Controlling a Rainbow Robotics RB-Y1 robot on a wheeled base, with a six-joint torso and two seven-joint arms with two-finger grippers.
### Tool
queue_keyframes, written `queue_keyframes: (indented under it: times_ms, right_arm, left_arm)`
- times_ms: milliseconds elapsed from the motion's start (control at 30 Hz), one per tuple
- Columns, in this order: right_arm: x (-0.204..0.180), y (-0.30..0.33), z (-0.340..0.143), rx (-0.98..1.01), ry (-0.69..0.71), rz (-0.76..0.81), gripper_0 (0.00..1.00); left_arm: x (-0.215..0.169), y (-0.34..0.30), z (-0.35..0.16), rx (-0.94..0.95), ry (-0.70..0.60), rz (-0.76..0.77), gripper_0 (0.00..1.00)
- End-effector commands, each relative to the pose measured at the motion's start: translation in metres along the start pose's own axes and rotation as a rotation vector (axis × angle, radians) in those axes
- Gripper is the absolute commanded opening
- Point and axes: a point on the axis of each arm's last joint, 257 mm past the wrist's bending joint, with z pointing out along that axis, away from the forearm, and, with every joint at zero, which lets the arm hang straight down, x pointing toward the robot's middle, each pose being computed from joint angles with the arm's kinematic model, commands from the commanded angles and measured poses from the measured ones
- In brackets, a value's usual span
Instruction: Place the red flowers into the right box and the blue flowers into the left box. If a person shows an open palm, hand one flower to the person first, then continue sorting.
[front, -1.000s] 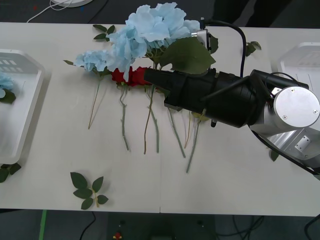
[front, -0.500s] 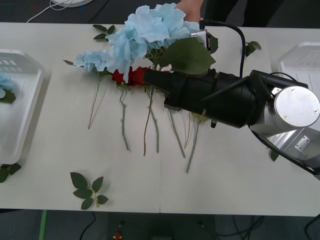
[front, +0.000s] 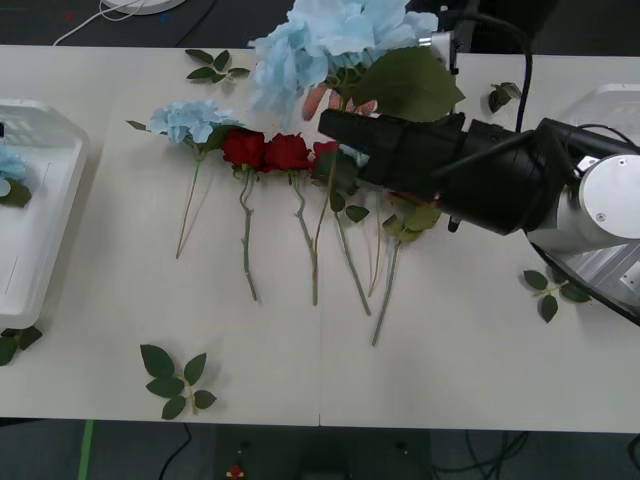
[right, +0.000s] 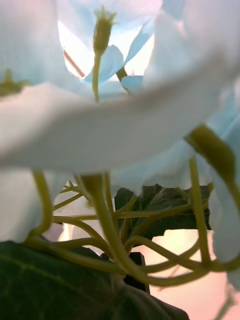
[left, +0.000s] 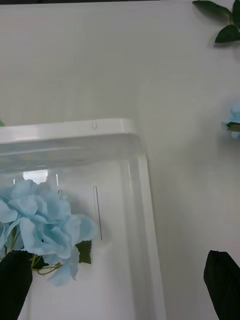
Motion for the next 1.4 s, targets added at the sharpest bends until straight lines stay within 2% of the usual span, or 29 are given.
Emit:
queue_keyframes:
  times_ms: [33, 367, 567, 967, 1400]
  right_arm:
    - [-0.072, -0.023, -0.023, 0.091, -0.086, -0.206, 0.00]
    - [-0.163, -0.089, -0.076, 0.300, -0.214, -0.359, 0.00]
    - [-0.192, -0.136, -0.098, 0.443, -0.226, -0.478, 0.00]
    - [-0.210, -0.204, -0.096, 0.635, -0.185, -0.655, 0.00]
    - [-0.210, -0.208, -0.093, 0.638, -0.203, -0.623, 0.00]
  left_arm:
    - [-0.042, 0.003, -0.027, -0.010, -0.077, 0.075, 1.00]
    - [-0.042, 0.003, -0.027, -0.010, -0.077, 0.075, 1.00]
    - [-0.042, 0.003, -0.027, -0.010, -0.077, 0.075, 1.00]
    - [-0.042, 0.003, -0.027, -0.010, -0.077, 0.075, 1.00]
    - [-0.042, 0.003, -0.027, -0.010, -0.077, 0.075, 1.00]
